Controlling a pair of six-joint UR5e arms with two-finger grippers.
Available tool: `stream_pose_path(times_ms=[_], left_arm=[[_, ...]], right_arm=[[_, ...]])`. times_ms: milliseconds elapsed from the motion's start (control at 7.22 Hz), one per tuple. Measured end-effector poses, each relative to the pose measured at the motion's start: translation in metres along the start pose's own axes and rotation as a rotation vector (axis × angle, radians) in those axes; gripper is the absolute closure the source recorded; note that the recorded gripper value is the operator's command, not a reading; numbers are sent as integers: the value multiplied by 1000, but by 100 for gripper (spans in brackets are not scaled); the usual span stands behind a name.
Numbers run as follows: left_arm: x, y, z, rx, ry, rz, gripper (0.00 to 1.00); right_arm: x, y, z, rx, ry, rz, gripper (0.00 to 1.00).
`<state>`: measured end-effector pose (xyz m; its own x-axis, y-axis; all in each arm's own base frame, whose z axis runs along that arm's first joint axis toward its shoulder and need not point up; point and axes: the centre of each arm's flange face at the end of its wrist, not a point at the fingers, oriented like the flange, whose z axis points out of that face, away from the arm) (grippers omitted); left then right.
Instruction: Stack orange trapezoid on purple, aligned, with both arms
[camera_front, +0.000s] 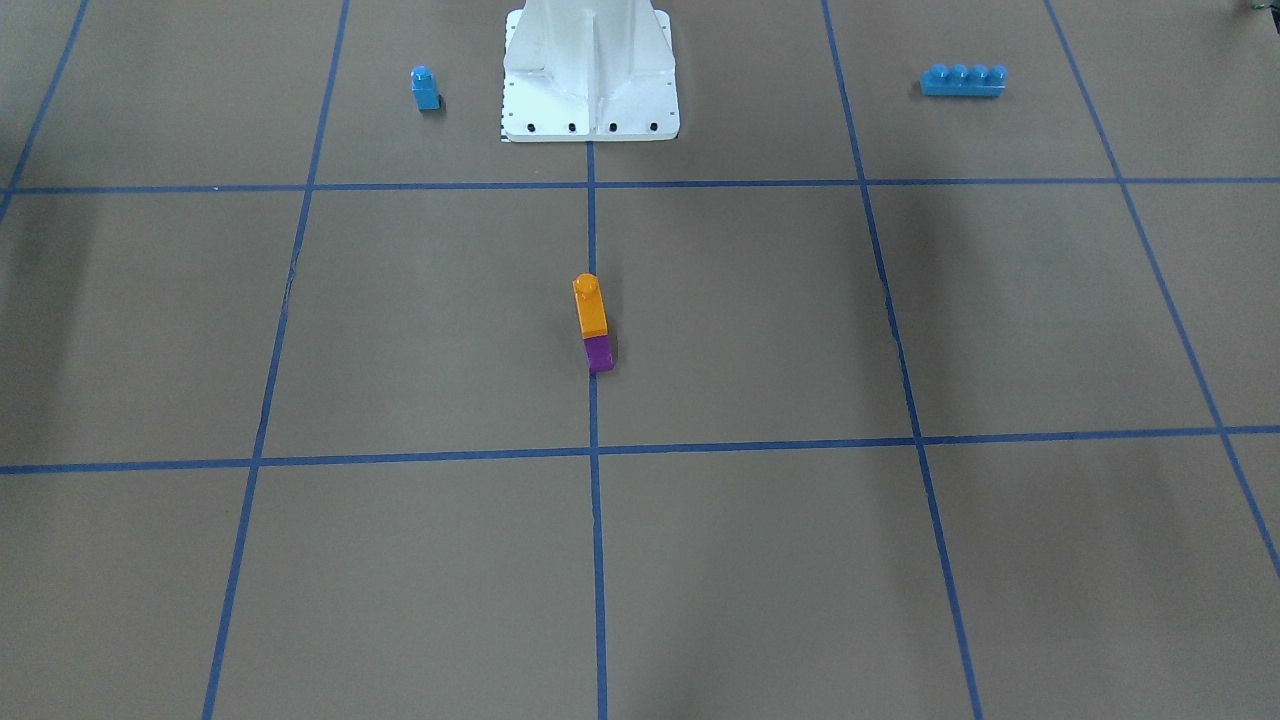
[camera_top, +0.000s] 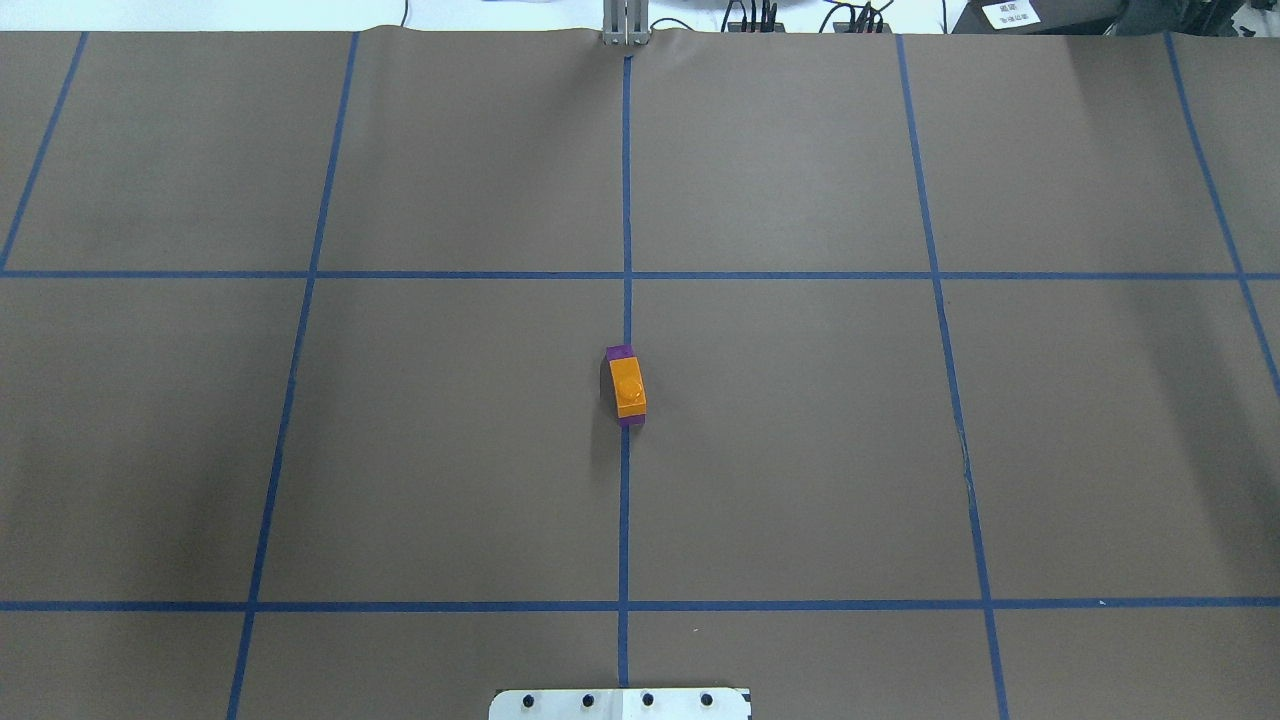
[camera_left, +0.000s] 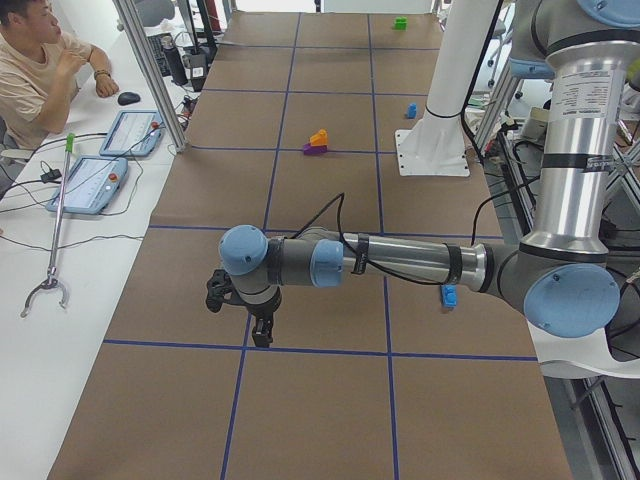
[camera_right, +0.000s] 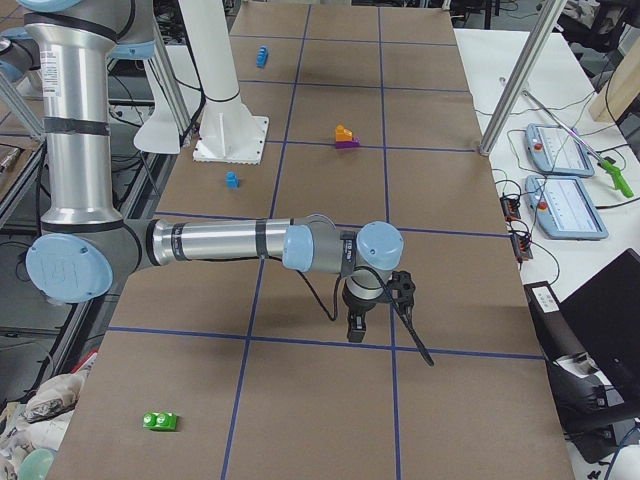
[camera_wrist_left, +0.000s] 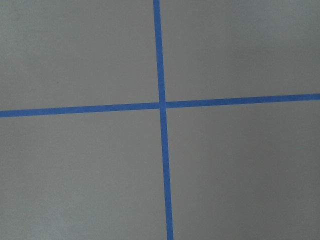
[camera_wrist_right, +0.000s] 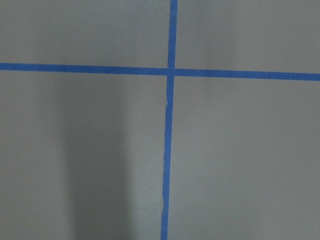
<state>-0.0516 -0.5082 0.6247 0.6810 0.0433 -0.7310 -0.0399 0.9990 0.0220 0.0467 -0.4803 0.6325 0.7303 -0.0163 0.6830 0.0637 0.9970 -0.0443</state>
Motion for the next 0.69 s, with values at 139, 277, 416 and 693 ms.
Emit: stream_pose_path(times_ms=[139,277,416,693], left_arm=[[-2,1,1,-4,-1,-6,0],[-3,2,2,-6,-2,-12,0],[-5,3,4,-10,-3,-17,0],[-10,3,8,-18,-4,-26,0]], right_arm=[[0,0,0,0,0,0,0],[0,0,0,-1,-1,1,0],[0,1,1,-1,-1,2,0],[1,1,1,-2,-2,3,0]])
